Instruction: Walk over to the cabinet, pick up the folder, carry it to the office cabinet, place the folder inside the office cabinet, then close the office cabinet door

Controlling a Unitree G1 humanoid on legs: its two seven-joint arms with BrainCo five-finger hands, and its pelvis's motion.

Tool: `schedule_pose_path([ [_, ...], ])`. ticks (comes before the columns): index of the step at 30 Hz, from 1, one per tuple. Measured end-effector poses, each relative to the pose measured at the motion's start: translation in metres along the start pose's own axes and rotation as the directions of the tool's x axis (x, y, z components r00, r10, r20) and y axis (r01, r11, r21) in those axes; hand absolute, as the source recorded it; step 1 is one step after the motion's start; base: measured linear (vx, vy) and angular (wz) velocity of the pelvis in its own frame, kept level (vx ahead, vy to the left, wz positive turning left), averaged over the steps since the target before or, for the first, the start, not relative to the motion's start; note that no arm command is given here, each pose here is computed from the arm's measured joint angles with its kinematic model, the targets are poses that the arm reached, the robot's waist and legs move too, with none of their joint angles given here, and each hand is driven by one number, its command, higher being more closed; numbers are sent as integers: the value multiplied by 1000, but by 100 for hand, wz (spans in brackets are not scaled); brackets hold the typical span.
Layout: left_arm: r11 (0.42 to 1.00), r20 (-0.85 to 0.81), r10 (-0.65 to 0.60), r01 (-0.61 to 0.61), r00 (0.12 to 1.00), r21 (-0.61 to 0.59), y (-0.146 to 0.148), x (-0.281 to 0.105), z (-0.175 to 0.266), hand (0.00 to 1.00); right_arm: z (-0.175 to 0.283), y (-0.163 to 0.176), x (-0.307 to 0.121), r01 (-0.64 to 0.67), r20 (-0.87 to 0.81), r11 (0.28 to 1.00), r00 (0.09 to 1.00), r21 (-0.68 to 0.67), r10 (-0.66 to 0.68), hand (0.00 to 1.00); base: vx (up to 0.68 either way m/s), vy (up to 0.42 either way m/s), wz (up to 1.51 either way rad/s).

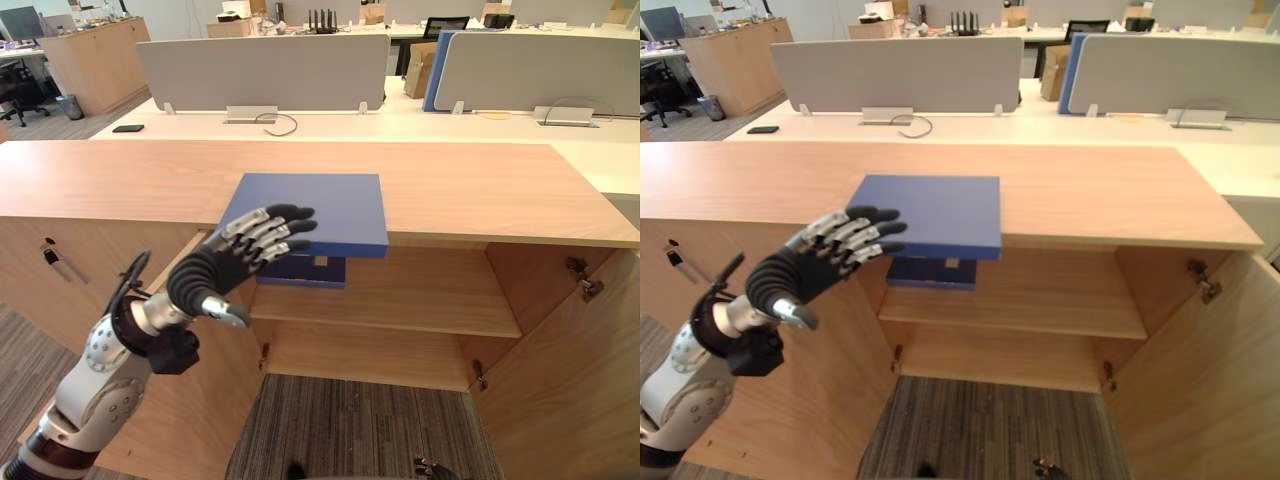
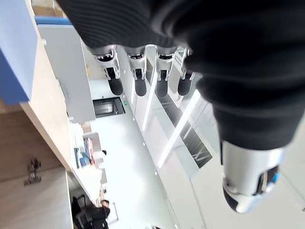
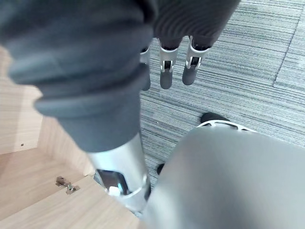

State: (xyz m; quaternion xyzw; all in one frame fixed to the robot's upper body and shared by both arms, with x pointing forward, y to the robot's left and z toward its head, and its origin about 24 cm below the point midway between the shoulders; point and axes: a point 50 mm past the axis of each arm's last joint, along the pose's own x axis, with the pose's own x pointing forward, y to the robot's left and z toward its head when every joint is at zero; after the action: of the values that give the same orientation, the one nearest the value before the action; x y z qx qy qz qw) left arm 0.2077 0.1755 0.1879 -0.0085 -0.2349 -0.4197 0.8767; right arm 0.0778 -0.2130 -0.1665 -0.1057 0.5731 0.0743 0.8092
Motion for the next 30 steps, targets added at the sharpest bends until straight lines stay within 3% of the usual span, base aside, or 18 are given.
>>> schedule_pose_path([
  [3,995,4,74,-74,997,72,-8,-5,-1,0,-3,0,0,7,-7,1000,1000,26,-6,0,61,-8,3],
  [6,958,3,175,-171,985,230,-18,-5,-7,0,-12,1,-1,16,-45,997,999,76,-13,0,60,-31,5],
  [11,859,69,345,-345,936,378,-35,6,-23,0,-15,3,-2,21,-71,995,997,97,-14,0,14,-26,2],
  [19,797,97,365,-365,926,481,-55,21,-32,0,-15,3,-1,30,-74,996,997,85,-24,0,-23,-2,-3],
  [25,783,14,350,-301,937,544,-59,23,-51,0,-14,3,-1,30,-74,997,997,76,-24,0,0,0,0],
  [30,723,-66,375,-248,925,645,-52,21,-73,0,-6,4,1,28,-64,999,998,30,-26,0,0,0,0],
])
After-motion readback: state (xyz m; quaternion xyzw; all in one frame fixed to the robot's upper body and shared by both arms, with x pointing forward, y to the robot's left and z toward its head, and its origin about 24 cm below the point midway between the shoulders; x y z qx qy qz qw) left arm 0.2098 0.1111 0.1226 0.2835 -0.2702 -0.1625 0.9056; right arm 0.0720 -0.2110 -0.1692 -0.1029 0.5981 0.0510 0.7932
